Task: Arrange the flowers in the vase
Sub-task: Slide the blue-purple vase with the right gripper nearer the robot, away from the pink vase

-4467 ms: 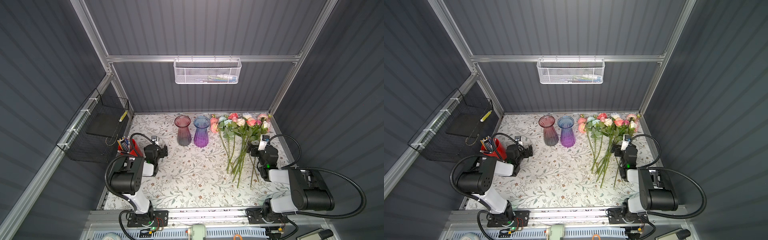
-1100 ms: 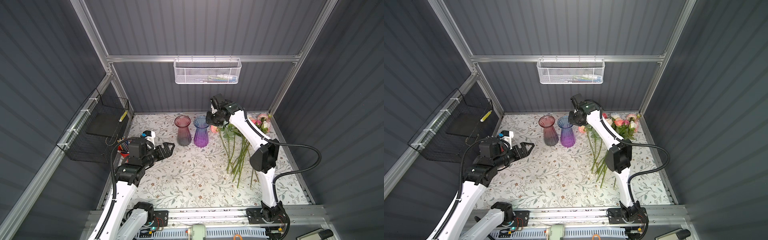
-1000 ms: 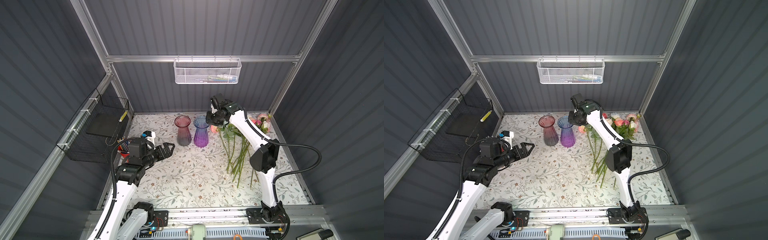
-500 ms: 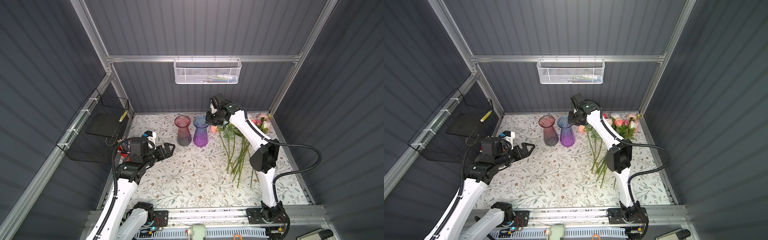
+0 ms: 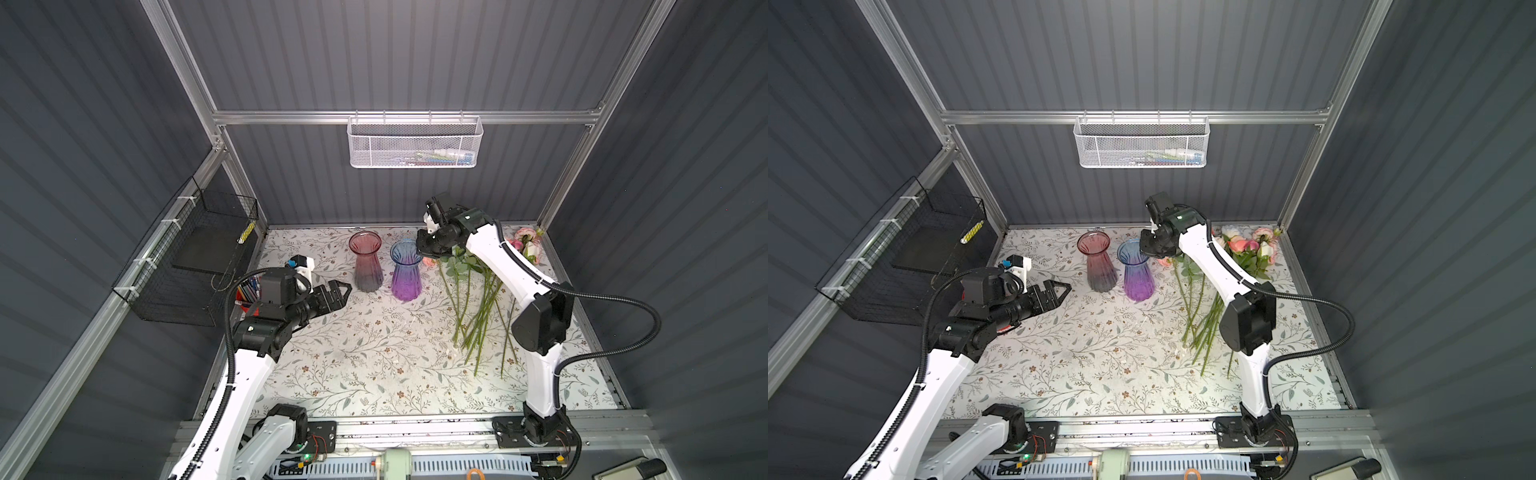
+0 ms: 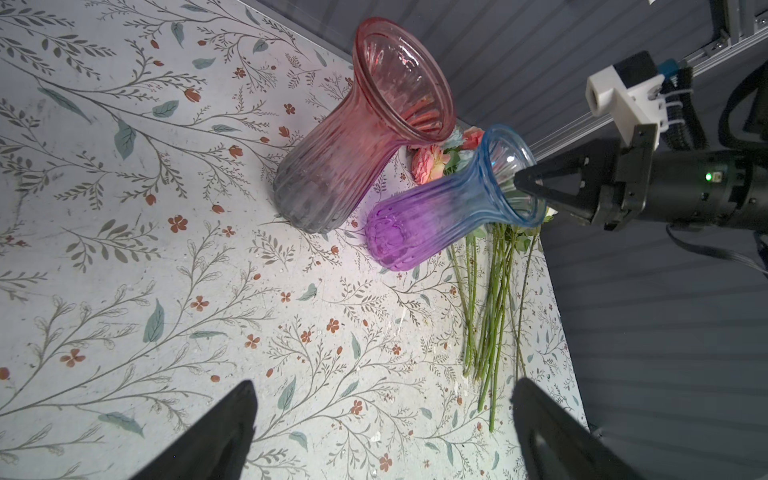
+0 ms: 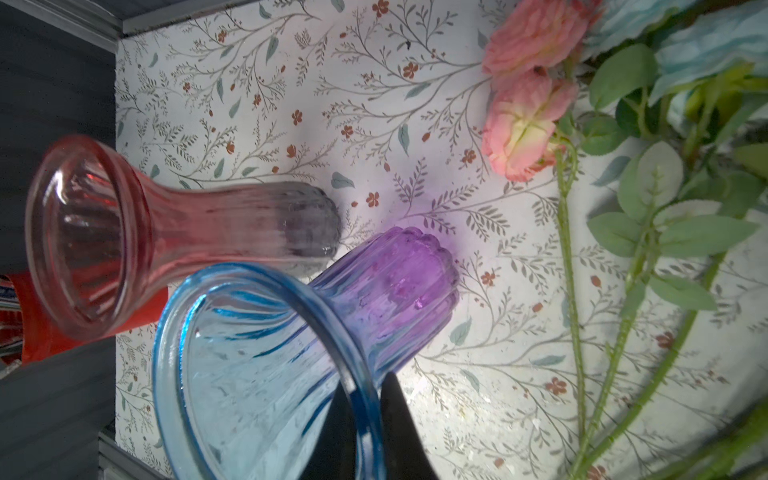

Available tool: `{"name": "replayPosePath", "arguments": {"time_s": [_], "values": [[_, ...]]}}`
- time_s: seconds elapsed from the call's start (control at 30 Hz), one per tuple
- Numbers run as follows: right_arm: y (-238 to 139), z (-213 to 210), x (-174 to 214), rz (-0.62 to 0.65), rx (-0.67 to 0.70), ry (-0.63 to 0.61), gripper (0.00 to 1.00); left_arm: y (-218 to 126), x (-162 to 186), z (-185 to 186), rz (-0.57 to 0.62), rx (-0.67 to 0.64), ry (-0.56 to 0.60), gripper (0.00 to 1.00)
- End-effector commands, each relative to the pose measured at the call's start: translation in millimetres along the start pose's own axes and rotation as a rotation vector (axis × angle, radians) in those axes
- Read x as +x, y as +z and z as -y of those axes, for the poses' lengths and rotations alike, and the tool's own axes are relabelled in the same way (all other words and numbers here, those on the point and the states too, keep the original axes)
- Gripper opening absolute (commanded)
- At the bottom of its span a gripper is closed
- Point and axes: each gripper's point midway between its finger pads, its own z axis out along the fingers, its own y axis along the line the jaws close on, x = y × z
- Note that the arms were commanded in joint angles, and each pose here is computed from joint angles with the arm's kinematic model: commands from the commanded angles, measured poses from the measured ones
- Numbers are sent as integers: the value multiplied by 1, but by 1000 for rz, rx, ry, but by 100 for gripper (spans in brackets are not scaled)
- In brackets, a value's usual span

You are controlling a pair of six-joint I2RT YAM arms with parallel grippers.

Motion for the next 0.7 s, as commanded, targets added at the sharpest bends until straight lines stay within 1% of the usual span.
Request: {"name": "replayPosePath", "arguments": {"time_s": [0.0, 0.17, 0.4, 0.67], "values": [[-29, -17, 0, 55, -78, -40, 0, -4, -10, 13, 15, 43, 33, 96], [-44, -18, 19, 25, -115, -48, 0, -1, -20, 22, 16, 75, 36, 95], [-46, -8, 64, -45, -127, -42, 0, 4, -41, 43, 34, 150, 48, 94], [-53, 2, 83, -63, -118, -47, 0, 1, -66, 68, 79, 219, 55, 93]]}}
